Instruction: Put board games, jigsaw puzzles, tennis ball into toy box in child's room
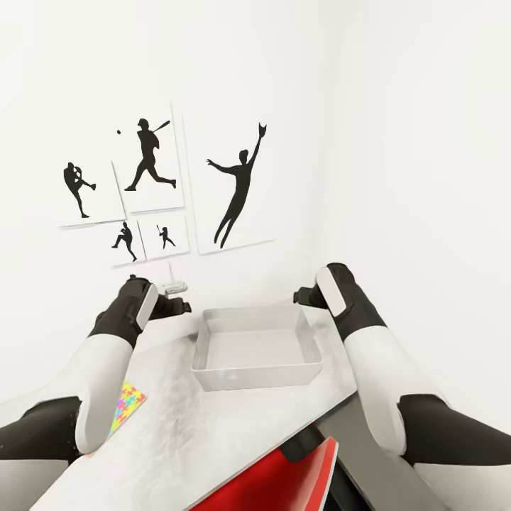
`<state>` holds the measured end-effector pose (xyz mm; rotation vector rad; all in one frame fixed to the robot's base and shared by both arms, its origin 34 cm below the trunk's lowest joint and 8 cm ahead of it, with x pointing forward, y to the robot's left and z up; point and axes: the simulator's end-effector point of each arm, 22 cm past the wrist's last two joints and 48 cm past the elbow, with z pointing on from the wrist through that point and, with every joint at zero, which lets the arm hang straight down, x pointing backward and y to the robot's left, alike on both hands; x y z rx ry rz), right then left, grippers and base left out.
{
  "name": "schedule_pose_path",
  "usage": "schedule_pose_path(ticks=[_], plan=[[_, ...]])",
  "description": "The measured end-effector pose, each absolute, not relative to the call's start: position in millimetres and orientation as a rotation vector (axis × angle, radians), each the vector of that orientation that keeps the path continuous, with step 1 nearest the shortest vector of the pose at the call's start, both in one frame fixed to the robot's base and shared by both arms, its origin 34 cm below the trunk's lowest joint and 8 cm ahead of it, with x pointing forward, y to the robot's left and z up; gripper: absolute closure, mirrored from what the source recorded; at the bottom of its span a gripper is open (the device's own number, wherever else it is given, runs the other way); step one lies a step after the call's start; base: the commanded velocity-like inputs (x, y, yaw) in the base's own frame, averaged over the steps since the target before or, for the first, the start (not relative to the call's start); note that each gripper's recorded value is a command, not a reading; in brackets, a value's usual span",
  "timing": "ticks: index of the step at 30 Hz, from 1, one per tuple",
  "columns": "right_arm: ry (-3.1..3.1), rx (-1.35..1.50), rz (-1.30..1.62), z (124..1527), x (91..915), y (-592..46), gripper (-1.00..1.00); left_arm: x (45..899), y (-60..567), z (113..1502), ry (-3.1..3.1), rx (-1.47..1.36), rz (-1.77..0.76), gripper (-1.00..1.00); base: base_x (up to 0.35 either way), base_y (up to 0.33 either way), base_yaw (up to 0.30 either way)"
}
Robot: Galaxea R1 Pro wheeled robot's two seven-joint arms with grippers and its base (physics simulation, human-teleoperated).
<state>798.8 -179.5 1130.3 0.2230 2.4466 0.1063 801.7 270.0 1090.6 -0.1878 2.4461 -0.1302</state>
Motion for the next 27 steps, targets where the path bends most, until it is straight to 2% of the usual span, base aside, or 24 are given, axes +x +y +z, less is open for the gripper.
schedule_pose_path(ticks=[12,27], plan=[[2.54,0.208,0.07,1115.7,802.4,-172.7,-1.0,808.4,205.4,1107.5,2.431,-0.111,-0.209,-1.0,0.0,0.0,0.0],[2.547,0.213,0.056,1113.5,802.7,-178.2,-1.0,803.7,187.1,1087.7,2.466,-0.089,-0.224,-1.0,0.0,0.0,0.0]])
